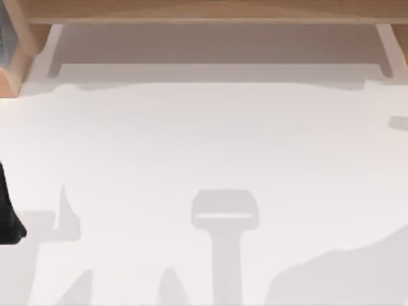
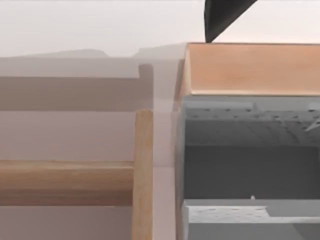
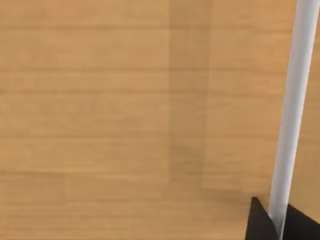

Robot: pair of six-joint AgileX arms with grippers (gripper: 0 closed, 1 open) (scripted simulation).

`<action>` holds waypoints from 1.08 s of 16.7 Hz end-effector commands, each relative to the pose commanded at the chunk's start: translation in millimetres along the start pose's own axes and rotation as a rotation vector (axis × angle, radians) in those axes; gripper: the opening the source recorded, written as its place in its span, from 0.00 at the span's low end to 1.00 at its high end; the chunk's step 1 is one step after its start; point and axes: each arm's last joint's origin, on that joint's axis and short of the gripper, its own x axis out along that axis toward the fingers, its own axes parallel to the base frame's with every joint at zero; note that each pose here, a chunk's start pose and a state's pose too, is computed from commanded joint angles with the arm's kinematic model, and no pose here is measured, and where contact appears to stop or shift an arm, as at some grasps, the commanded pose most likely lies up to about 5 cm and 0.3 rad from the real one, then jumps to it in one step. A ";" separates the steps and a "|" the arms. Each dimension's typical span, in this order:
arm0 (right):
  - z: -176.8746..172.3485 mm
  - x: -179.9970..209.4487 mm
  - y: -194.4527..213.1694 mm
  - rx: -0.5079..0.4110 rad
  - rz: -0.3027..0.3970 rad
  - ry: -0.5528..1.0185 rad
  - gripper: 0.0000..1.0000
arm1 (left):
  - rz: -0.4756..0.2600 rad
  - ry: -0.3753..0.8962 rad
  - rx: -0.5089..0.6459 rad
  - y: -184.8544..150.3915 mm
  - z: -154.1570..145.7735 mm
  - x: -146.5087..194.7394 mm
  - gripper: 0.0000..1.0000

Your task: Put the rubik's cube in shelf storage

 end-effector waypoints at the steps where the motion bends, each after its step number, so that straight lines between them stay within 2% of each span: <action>1: 0.0 -7.4 0.6 0.001 0.002 -0.001 0.00 | 0.000 0.000 0.000 0.0 0.0 0.0 1.00; 6: 1.2 -49.9 2.9 0.005 0.011 -0.002 0.00 | 0.000 0.000 0.000 0.0 0.0 0.0 1.00; 13: 0.5 -57.2 1.6 0.002 0.004 0.001 0.00 | 0.000 0.000 0.000 0.0 0.0 0.0 1.00; 18: 0.7 -99.2 4.1 0.008 0.013 -0.001 0.00 | 0.000 0.000 0.000 0.0 0.0 0.0 1.00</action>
